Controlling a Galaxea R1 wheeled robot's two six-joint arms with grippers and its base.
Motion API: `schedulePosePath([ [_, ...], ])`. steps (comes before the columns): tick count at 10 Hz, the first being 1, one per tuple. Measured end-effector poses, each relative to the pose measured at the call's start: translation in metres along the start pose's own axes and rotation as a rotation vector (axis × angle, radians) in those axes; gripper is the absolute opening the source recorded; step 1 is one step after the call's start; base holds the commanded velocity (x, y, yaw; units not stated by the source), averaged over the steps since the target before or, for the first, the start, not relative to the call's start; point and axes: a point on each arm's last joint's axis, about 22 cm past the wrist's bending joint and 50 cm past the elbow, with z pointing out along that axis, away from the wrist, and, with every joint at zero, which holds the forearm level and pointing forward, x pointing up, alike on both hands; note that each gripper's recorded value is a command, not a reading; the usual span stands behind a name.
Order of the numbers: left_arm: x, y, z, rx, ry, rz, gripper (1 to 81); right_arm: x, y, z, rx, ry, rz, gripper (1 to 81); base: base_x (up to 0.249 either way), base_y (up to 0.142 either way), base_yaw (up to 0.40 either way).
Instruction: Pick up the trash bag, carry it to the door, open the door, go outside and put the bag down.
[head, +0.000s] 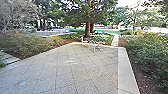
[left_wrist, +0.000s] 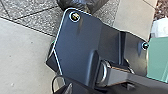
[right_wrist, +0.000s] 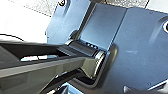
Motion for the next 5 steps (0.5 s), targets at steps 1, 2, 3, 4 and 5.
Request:
schedulePosePath([
  [1, 0.002, 0.023, 0.014, -0.012, -0.006, 0.054, 81.1, -0.003, -0.002, 0.001, 0.002, 0.014, 0.028, 81.1, 0.0, 0.0, 0.0],
  [2, -0.002, 0.035, 0.024, -0.012, -0.02, 0.104, 81.1, -0.007, -0.005, 0.002, 0.004, 0.029, 0.057, 81.1, 0.0, 0.0, 0.0],
  [3, -0.013, 0.038, 0.029, -0.007, -0.049, 0.146, 81.1, -0.011, -0.007, 0.003, 0.006, 0.044, 0.087, 81.1, 0.0, 0.0, 0.0],
  [4, -0.022, 0.036, 0.03, -0.003, -0.074, 0.167, 81.1, -0.015, -0.007, 0.004, 0.005, 0.057, 0.11, 81.1, 0.0, 0.0, 0.0],
  [5, -0.017, 0.037, 0.031, -0.003, -0.071, 0.189, 81.1, -0.012, -0.006, 0.003, 0.001, 0.078, 0.122, 81.1, 0.0, 0.0, 0.0],
])
